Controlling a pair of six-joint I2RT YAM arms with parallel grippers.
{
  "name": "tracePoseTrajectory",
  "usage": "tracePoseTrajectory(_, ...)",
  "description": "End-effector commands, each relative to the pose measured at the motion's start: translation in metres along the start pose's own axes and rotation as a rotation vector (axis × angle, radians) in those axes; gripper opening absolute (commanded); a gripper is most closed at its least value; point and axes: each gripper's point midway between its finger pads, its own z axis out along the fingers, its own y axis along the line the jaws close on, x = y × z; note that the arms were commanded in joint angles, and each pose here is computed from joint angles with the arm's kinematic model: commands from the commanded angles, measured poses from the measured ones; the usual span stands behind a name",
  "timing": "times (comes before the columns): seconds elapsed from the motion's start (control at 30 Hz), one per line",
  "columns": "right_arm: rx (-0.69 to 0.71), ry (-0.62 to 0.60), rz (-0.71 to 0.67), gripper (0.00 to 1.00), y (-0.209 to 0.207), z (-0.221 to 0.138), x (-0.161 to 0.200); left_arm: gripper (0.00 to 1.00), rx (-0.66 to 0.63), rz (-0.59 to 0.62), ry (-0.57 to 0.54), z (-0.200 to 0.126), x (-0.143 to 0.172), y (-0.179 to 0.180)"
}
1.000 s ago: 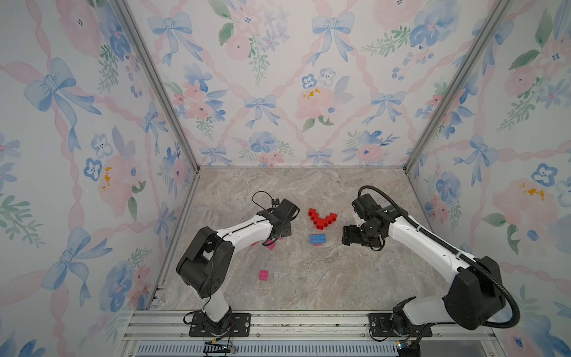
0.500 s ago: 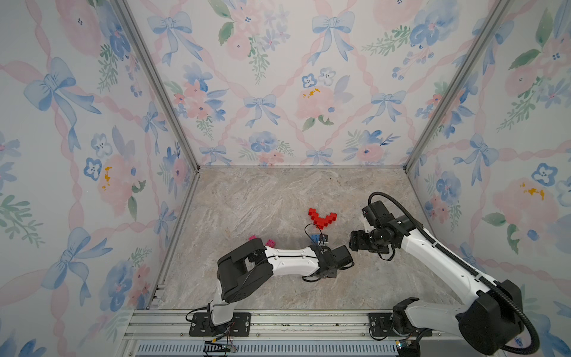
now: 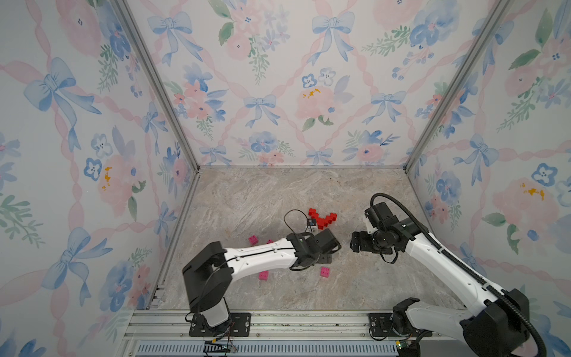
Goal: Assemble the letter v with lego
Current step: Place the lego brick at the center of the board, then pick up the lego brick from the center of the board.
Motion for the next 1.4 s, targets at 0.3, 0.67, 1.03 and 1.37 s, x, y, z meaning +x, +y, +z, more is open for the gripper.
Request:
tracePoseTrajectory(0.3,-0.143,-0.059,-0.517,0.82,0.154,0.016,0.006,0.81,-0.487,-0.152,0.048,0.019,-0.02,0.224)
tracePoseTrajectory(0.67,-0.197,-0.014,-0.697,0.82,0.219,0.057,0.011,0.86,-0.478,-0.238,0.054,0.042,-0.022,0.259)
tracePoseTrajectory(1.03,-0.309,-0.06,-0.712,0.8,0.26,0.098,-0.004,0.66,-0.374,-0.263,0.117,0.076,-0.019,0.254)
tracePoseTrajectory(1.37,-0.372,-0.075,-0.693,0.72,0.298,0.121,-0.014,0.32,-0.364,-0.282,0.134,0.075,-0.017,0.267)
